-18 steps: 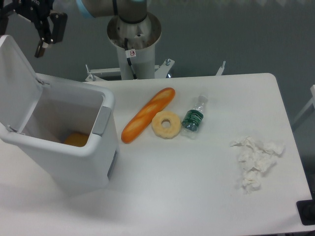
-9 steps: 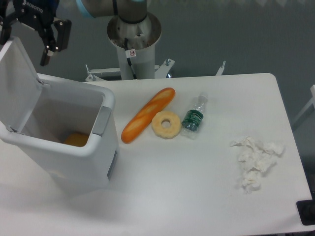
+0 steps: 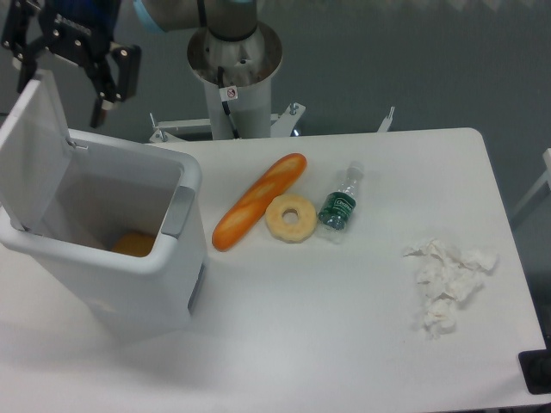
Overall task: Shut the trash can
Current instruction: 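Push the white lid forward and down with the gripper, then press the lid down onto the trash can rim with the gripper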
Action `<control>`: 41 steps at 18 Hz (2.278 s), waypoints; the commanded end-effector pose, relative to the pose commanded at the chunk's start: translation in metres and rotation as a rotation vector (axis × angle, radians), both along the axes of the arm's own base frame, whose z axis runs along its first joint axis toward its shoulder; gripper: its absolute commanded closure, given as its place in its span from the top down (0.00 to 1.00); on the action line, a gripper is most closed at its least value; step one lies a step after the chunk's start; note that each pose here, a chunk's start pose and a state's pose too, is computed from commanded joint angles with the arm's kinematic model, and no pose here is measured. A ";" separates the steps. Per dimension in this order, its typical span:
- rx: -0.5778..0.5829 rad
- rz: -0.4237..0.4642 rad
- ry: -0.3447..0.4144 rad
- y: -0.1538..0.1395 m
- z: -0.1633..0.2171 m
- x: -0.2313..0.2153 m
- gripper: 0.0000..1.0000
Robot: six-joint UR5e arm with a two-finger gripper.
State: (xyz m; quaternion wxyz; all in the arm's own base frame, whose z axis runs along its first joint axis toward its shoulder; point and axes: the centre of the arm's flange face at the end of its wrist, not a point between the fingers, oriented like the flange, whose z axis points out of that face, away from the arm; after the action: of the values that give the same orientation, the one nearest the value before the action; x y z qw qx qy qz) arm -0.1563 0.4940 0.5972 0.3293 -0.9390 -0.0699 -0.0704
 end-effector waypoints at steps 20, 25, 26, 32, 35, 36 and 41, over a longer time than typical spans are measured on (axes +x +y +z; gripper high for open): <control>-0.083 0.075 0.030 0.019 -0.053 -0.067 1.00; -0.108 0.077 0.031 0.023 -0.065 -0.075 1.00; -0.114 0.080 0.031 0.023 -0.068 -0.077 1.00; -0.147 0.088 0.053 0.024 -0.079 -0.091 1.00; -0.152 0.085 0.053 0.026 -0.083 -0.093 1.00; -0.155 0.084 0.053 0.027 -0.085 -0.094 1.00; -0.165 0.085 0.050 0.032 -0.095 -0.099 1.00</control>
State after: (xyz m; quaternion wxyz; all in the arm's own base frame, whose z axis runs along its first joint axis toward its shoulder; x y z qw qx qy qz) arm -0.2552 0.5255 0.5025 0.2550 -0.9606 -0.1071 -0.0270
